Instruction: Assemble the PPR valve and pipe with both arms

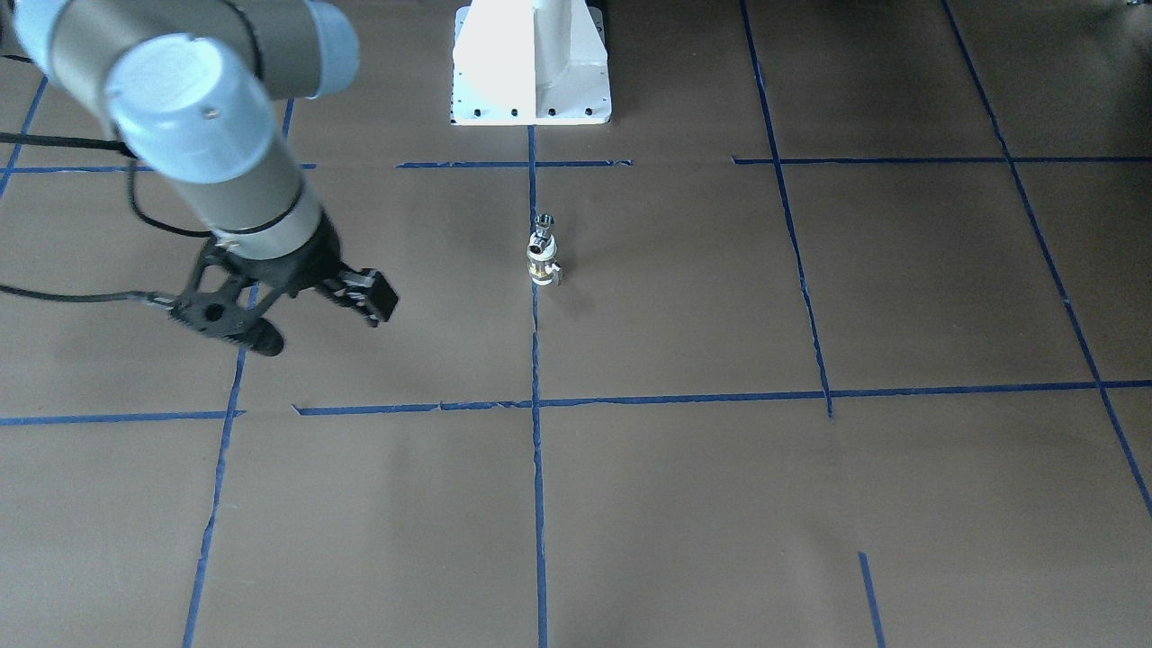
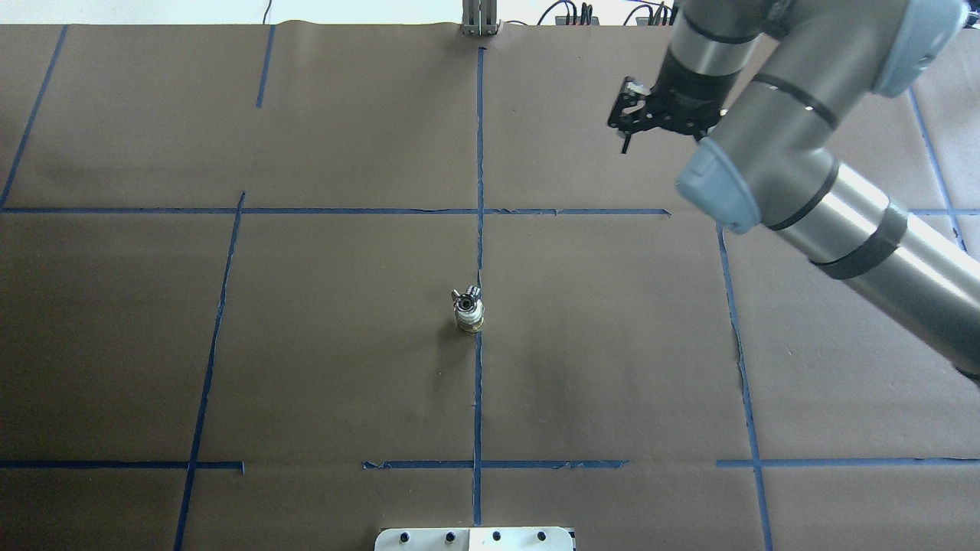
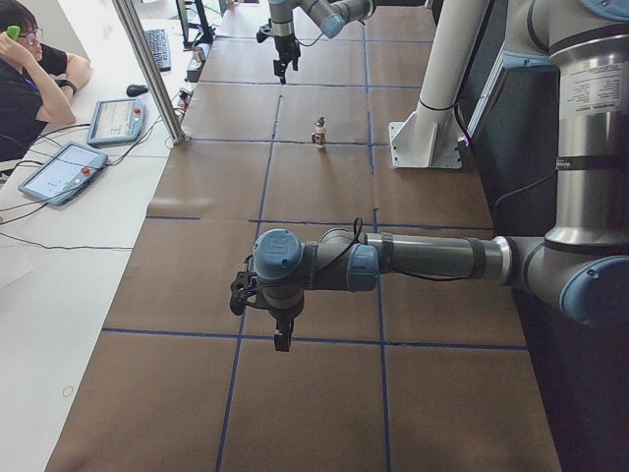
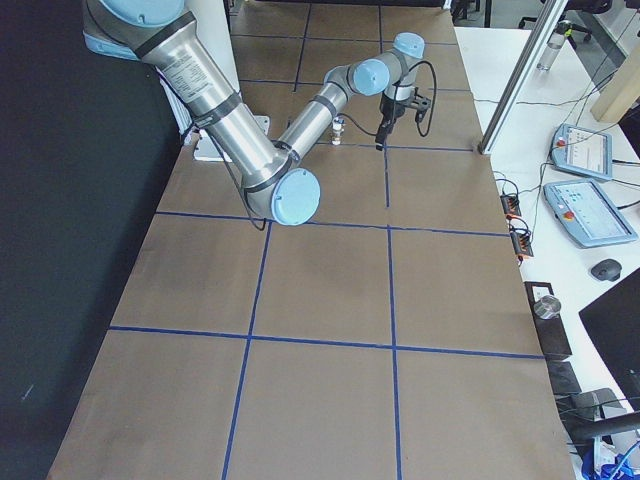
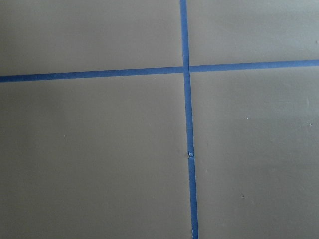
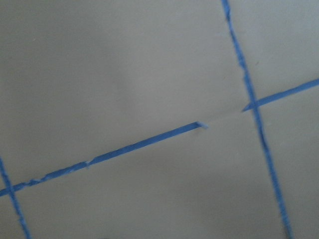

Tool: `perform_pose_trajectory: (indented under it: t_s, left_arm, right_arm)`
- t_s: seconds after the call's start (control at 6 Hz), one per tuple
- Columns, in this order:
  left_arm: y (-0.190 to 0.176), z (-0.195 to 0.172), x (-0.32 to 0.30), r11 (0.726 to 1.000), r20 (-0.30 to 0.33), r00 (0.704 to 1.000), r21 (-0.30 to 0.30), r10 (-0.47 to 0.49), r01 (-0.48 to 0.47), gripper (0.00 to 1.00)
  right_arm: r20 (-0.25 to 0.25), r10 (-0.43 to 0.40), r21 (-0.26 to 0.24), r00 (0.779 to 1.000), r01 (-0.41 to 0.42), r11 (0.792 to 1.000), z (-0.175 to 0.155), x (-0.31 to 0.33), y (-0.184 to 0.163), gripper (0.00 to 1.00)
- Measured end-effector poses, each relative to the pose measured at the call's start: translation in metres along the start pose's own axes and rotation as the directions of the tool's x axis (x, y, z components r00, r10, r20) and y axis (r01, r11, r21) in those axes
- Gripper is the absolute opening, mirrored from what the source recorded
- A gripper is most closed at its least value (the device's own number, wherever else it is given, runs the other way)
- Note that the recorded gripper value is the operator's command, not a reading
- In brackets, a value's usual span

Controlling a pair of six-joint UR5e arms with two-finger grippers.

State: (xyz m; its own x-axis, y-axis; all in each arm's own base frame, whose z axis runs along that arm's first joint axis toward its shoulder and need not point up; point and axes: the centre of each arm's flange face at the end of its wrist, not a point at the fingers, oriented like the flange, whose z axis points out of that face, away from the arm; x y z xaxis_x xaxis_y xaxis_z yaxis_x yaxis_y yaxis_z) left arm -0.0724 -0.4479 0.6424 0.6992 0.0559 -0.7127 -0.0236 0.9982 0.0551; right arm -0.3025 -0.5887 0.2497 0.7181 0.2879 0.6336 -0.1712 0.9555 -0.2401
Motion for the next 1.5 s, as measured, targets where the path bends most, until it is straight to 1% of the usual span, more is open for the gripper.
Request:
perform_pose_trajectory:
  t_s: [0.17, 0.33, 0.5, 0.67, 0.83, 1.0, 1.17, 1.33, 1.5]
  left_arm:
    - [0.001, 0.0, 0.001, 1.0, 0.002, 1.0, 0.001, 0.005, -0.005, 1.0]
    - [0.001, -0.002, 0.002, 1.0, 0.003, 1.0, 0.002, 0.01, -0.01, 1.0]
    - [0.001, -0.002, 0.003, 1.0, 0.003, 1.0, 0.003, 0.007, -0.007, 1.0]
    - [0.0, -0.002, 0.004, 1.0, 0.001, 1.0, 0.003, 0.003, -0.003, 1.0]
    - [0.001, -0.001, 0.002, 1.0, 0.001, 1.0, 0.001, 0.004, -0.004, 1.0]
    - [0.001, 0.002, 0.0, 1.0, 0.001, 1.0, -0.003, 0.007, -0.007, 1.0]
    - [0.002, 0.002, 0.0, 1.0, 0.0, 1.0, -0.005, 0.007, -0.007, 1.0]
    - [0.002, 0.003, -0.001, 1.0, 0.001, 1.0, -0.005, 0.008, -0.008, 1.0]
    - [0.002, 0.002, 0.001, 1.0, 0.001, 1.0, -0.003, 0.01, -0.01, 1.0]
  right_arm:
    - [-0.043, -0.136, -0.011, 0.99, 0.136, 0.991, -0.014, 0.09, -0.044, 1.0]
    - [-0.069, -0.255, -0.033, 0.965, 0.253, 0.967, -0.023, 0.184, -0.077, 1.0]
    - [-0.074, -0.352, -0.058, 0.933, 0.348, 0.936, -0.025, 0.276, -0.092, 1.0]
    - [-0.067, -0.432, -0.087, 0.899, 0.426, 0.901, -0.019, 0.363, -0.092, 1.0]
    - [-0.054, -0.477, -0.099, 0.877, 0.471, 0.877, -0.008, 0.442, -0.08, 1.0]
    - [-0.04, -0.497, -0.083, 0.867, 0.493, 0.866, 0.009, 0.504, -0.061, 1.0]
    - [-0.028, -0.495, -0.059, 0.868, 0.493, 0.868, 0.028, 0.543, -0.039, 1.0]
    - [-0.021, -0.463, -0.048, 0.886, 0.462, 0.886, 0.039, 0.561, -0.026, 1.0]
    - [-0.019, -0.429, -0.045, 0.903, 0.427, 0.903, 0.045, 0.568, -0.019, 1.0]
